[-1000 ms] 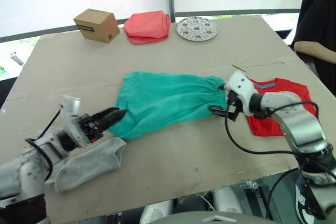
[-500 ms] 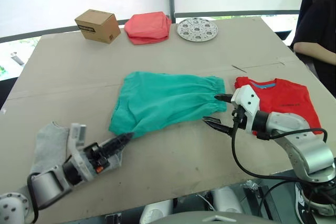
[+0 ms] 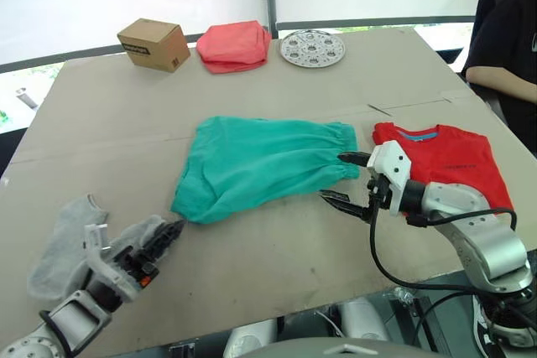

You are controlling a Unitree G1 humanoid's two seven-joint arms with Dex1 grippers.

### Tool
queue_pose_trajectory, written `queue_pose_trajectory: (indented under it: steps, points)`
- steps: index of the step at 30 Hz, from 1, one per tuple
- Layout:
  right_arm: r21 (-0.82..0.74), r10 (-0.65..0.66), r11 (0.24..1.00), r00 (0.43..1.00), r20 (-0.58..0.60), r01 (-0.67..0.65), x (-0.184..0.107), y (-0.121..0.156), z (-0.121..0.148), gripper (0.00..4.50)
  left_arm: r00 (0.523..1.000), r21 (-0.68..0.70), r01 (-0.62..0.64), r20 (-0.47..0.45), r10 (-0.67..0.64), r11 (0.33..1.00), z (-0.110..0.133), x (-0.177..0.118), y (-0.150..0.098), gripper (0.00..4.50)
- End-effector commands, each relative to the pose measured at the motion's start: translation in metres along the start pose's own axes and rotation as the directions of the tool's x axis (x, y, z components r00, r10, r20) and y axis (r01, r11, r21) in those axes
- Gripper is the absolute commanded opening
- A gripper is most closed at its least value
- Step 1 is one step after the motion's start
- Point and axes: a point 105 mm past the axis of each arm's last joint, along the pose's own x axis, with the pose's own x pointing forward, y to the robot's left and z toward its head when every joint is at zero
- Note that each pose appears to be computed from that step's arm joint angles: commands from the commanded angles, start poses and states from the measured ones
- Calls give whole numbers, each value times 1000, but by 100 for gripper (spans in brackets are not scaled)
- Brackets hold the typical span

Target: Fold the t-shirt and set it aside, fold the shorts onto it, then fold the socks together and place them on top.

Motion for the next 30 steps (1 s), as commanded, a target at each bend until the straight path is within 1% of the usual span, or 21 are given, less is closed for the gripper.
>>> queue_pose_trajectory:
  steps: [1,4,6,9,12,15,22,24,25,27,30]
  points:
    - [-74,87,994,993,81,-82,-1,15,21,446,996,-37,-81,-46,80,996,-14,5,4,306]
    - [-95,109,991,989,103,-99,-3,17,27,446,997,-14,-77,-31,76,997,-16,20,-10,306]
    - [-108,129,987,985,112,-117,-5,18,29,446,990,28,-139,-9,139,990,-14,27,-7,306]
    - [-111,152,984,981,120,-139,-8,20,32,446,992,29,-123,-10,123,992,-17,36,-17,306]
    - [-119,151,983,982,116,-137,-9,19,33,446,995,39,-104,-3,104,994,-19,52,-29,306]
    - [-123,151,983,982,114,-137,-9,19,34,446,991,46,-133,13,132,990,-16,61,-27,306]
    - [-124,186,978,973,139,-169,-11,24,41,446,993,33,-117,5,117,993,-14,88,-35,306]
    - [-131,188,977,973,138,-170,-11,24,42,446,987,32,-158,23,157,987,-13,91,-30,306]
    - [-134,183,977,973,140,-164,-11,23,43,446,984,40,-177,42,176,983,-10,91,-29,306]
    - [-135,175,978,975,140,-156,-12,22,44,446,978,117,-206,60,200,972,-8,91,-29,306]
    - [-136,171,979,976,133,-153,-12,22,44,446,967,164,-244,114,228,956,-4,98,-28,306]
